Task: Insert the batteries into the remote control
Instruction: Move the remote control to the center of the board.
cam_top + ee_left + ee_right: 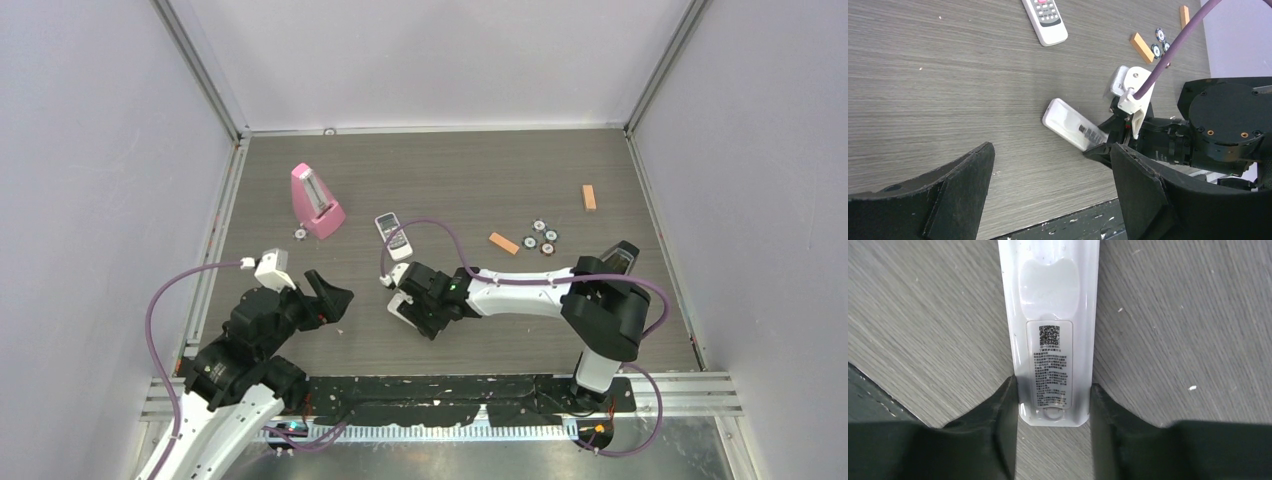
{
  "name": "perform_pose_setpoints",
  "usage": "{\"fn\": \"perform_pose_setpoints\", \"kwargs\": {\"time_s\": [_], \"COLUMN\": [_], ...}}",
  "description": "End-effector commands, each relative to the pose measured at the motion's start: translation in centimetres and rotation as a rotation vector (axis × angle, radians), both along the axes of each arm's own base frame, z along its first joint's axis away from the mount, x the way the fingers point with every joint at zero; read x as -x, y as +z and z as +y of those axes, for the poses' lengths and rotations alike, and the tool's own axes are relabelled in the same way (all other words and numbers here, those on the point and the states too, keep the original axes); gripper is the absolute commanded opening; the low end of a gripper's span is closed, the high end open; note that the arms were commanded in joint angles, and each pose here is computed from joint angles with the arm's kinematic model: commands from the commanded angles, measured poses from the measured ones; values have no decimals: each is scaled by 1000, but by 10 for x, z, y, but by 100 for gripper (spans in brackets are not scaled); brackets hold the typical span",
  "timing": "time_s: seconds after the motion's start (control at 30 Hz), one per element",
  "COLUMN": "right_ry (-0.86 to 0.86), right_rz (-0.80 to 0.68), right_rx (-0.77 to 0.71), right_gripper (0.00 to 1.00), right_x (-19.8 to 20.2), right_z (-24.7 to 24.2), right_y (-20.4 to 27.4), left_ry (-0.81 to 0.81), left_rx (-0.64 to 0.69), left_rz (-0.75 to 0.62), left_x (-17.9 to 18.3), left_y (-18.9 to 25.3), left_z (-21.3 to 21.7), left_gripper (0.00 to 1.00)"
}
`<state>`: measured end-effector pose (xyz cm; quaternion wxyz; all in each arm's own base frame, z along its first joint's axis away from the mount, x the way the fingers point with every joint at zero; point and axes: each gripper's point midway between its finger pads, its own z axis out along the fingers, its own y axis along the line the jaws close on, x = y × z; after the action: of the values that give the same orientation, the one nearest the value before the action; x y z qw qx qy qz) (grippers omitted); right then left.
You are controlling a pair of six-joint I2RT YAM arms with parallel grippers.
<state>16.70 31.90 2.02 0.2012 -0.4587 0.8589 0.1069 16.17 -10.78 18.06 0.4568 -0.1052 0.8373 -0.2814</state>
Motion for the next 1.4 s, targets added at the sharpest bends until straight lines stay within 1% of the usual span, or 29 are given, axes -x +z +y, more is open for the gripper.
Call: {"fn": "perform_pose_setpoints", "kwargs": {"time_s": [0.0, 0.1, 0.27, 0.33, 0.37, 0.4, 0.43, 0.57, 0.67, 0.7, 0.8, 0.87, 0.93, 0.97, 1.0, 1.03, 1.1, 1.17, 1.37], "right_ry": [-121, -236, -452, -524, -561, -571, -586, -627, -645, -650, -670, -679, -691, -697, -705, -707, -710, -715, -706], "right_rz": [-117, -139, -199, -224, -225, -235, -228, -244, -252, -249, -242, -236, -227, -228, -216, -208, -198, -191, -178], "right_rx": [-23, -124, -287, -301, -286, -306, -295, -301, -289, -271, -245, -229, -209, -208, -188, -189, -185, -192, -166], "right_gripper": [24, 19, 17, 18, 18, 18, 18, 19, 20, 21, 23, 25, 30, 35, 38, 43, 50, 54, 60], "right_x": [-32, -52, -99, -122, -134, -144, -153, -192, -216, -218, -231, -232, -233, -235, -234, -235, -233, -232, -231], "right_z": [3, -1, -9, -14, -17, -13, -13, -2, 6, 5, 8, 8, 6, 6, 4, 6, 6, 6, 4], "right_y": [17, 45, 87, 94, 87, 93, 84, 77, 69, 66, 58, 52, 46, 48, 42, 41, 41, 44, 52], "left_ry": [7, 1, 52, 92, 100, 102, 99, 32, -18, -40, -16, 8, 8, 9, 11, 12, 13, 9, 5], "left_rx": [-17, -24, -4, -2, -13, -29, -44, -74, -63, -55, -27, -23, -30, -38, -49, -64, -84, -104, -127], "left_rz": [-29, -20, 54, 106, 127, 145, 162, 186, 158, 136, 91, 69, 55, 56, 60, 70, 89, 111, 134], "left_x": [3, 7, 14, 18, 20, 22, 24, 29, 28, 27, 25, 25, 27, 28, 29, 30, 33, 35, 43], "left_y": [13, 14, 13, 11, 10, 9, 7, 6, 5, 5, 8, 10, 14, 15, 16, 16, 17, 16, 23], "left_z": [7, 8, 14, 19, 21, 23, 25, 18, 10, 7, 9, 14, 17, 19, 21, 22, 25, 27, 32], "left_gripper": [87, 88, 92, 99, 100, 100, 100, 100, 100, 100, 100, 100, 100, 100, 100, 100, 100, 100, 100]}}
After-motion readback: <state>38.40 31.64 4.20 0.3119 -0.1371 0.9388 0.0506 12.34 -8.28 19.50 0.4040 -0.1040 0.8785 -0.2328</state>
